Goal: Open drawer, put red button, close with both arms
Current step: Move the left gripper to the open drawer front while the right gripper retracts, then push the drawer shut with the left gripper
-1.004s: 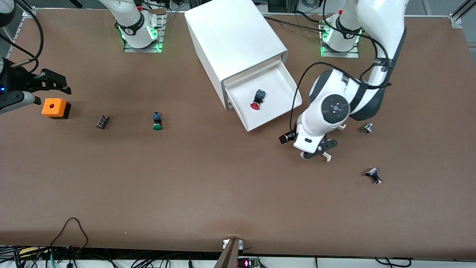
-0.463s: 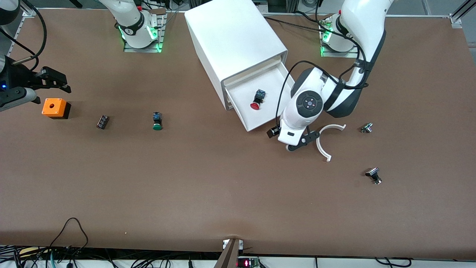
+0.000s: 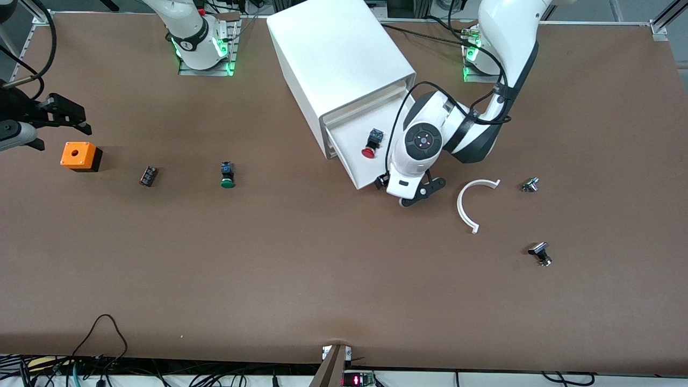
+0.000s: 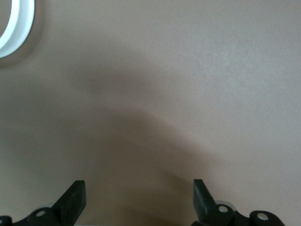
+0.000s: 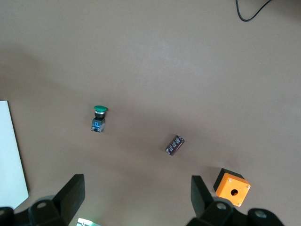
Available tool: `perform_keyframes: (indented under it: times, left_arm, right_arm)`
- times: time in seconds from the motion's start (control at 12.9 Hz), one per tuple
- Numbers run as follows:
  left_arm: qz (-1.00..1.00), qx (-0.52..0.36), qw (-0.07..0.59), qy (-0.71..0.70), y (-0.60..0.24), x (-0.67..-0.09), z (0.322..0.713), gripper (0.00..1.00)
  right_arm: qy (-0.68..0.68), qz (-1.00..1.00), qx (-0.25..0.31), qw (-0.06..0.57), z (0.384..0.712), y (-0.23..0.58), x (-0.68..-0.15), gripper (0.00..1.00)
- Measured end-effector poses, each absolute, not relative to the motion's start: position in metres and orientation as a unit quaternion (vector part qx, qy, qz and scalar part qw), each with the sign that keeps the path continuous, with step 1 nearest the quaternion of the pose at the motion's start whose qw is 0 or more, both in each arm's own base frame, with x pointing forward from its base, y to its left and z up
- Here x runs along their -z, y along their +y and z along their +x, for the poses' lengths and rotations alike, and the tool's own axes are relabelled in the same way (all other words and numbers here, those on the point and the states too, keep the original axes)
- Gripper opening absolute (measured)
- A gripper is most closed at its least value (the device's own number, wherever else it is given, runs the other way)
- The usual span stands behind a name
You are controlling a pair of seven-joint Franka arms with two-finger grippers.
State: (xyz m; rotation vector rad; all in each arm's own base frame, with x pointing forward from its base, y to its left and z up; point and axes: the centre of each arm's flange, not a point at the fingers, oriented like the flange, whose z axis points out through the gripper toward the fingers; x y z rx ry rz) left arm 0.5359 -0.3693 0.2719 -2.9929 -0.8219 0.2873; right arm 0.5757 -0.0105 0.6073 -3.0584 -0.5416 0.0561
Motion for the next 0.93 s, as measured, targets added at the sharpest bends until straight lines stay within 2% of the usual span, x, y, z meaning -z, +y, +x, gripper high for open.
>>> perform_keyframes:
  times: [0.93]
  left_arm:
    - [-0.957,-0.113,0.027,-0.266,-0.432,-0.267,0.469,1.0]
  right_arm:
    - [-0.171,-0.985,-0.013,0.016,0.583,-0.014,-0.601,1.0]
